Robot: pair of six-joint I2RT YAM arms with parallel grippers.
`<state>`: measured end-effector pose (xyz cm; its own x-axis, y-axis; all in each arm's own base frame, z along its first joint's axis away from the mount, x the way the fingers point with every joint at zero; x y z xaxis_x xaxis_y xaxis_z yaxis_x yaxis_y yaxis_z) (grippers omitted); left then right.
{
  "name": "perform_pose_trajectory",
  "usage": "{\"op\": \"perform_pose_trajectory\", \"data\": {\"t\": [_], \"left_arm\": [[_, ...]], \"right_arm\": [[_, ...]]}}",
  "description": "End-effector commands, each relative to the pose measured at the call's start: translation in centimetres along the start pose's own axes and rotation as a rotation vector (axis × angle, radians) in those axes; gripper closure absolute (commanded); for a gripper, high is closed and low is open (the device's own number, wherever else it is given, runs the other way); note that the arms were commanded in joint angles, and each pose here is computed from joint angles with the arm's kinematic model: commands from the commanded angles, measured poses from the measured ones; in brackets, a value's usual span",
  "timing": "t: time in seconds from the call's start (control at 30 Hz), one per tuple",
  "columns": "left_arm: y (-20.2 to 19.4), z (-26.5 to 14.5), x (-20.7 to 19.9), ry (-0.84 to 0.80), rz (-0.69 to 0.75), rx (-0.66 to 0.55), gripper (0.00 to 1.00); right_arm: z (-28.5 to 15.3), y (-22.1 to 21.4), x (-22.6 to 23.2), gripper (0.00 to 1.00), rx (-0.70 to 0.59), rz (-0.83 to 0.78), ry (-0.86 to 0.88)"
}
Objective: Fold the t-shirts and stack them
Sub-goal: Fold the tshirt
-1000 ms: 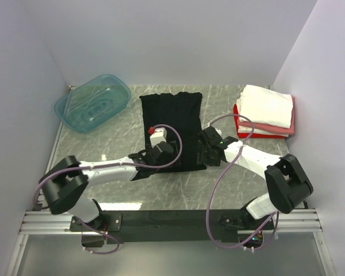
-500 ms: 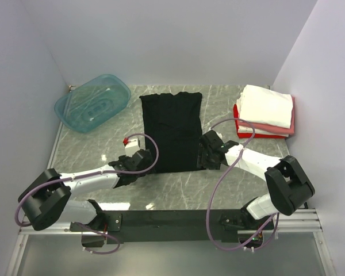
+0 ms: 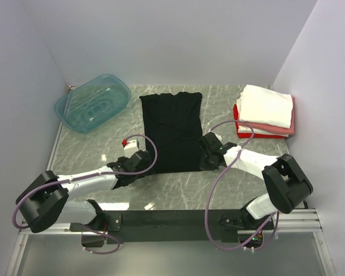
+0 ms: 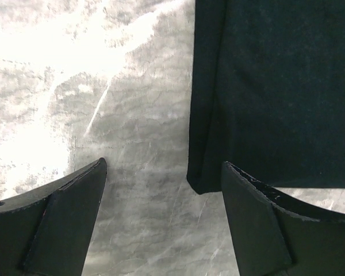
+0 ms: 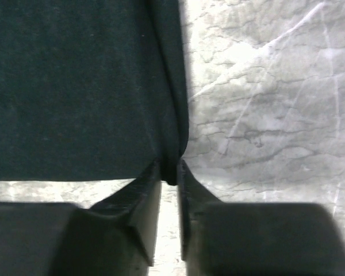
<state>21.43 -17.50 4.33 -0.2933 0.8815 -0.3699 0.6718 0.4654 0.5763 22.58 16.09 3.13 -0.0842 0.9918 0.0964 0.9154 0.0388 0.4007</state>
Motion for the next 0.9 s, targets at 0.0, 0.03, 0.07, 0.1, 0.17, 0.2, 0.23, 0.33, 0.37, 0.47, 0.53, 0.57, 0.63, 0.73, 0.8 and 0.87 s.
{"op": "perform_pose_trajectory", "data": {"t": [0.0,0.03,0.07,0.1,0.17,0.2,0.23,0.33,0.37,0.47,0.53,0.57,0.63,0.73,0.8,0.87], "left_arm": [[-0.4,-0.4,0.0,-0.023,-0.018,0.023,0.14],[-0.5,-0.4,0.0,-0.028,-0.019,0.031,0.15],[-0.9,-0.3,-0.1,-0.042,-0.024,0.046,0.15],[-1.1,-0.3,-0.1,-0.047,-0.023,0.055,0.16],[-1.6,-0.1,0.0,-0.05,-0.024,0.072,0.19],[-1.8,0.1,0.2,-0.04,-0.02,0.078,0.2],[-2.0,0.2,0.4,-0.031,-0.019,0.084,0.21],[-2.5,0.5,0.4,-0.032,-0.016,0.104,0.28],[-2.7,0.4,0.5,-0.037,-0.017,0.111,0.31],[-3.2,0.3,0.1,-0.076,-0.032,0.134,0.34],[-3.5,0.3,-0.1,-0.088,-0.036,0.152,0.35],[-3.5,0.3,-0.2,-0.089,-0.035,0.154,0.35],[-3.7,0.3,0.3,-0.065,-0.028,0.163,0.37],[-4.1,0.1,0.4,-0.068,-0.024,0.184,0.38],[-4.2,0.0,0.4,-0.082,-0.037,0.185,0.42],[-4.4,0.1,0.9,-0.07,-0.035,0.188,0.48]], "right_arm": [[0.4,-0.8,-0.3,0.79,0.015,-0.004,-0.021],[0.4,-0.8,-0.4,0.88,0.015,-0.004,-0.024],[0.4,-0.9,-0.4,0.92,0.017,-0.005,-0.024],[0.4,-0.8,-0.3,0.95,0.014,-0.005,-0.022],[0.4,-0.9,-0.2,1.0,0.017,-0.006,-0.022],[0.4,-1.0,-0.2,1.0,0.021,-0.008,-0.021],[0.4,-1.0,0.0,1.0,0.019,-0.012,-0.02],[0.5,-1.0,0.0,1.0,0.022,-0.014,-0.023],[0.5,-1.1,0.2,1.0,0.023,-0.017,-0.02],[0.6,-1.1,0.3,1.0,0.024,-0.021,-0.022],[0.6,-1.2,0.4,1.0,0.029,-0.022,-0.023],[0.6,-1.1,0.5,1.0,0.026,-0.024,-0.024],[0.6,-1.1,0.6,1.0,0.025,-0.027,-0.025],[0.5,-1.2,0.8,1.0,0.024,-0.032,-0.024],[0.4,-1.1,0.8,1.0,0.023,-0.034,-0.022],[0.4,-1.0,0.9,1.0,0.02,-0.031,-0.019]]}}
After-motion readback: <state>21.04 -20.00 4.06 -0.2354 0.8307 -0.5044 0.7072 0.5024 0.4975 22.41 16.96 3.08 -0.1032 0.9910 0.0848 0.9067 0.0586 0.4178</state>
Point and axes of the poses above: each gripper's point midway between its finger pads, its own z axis out along the fingers, its own x axis along the line the jaws close on, y = z × x, the point moved 2 cm from there along -z, back along the fingers, and after that the axes turned 11 degrees about -z, right-handed, at the moved point
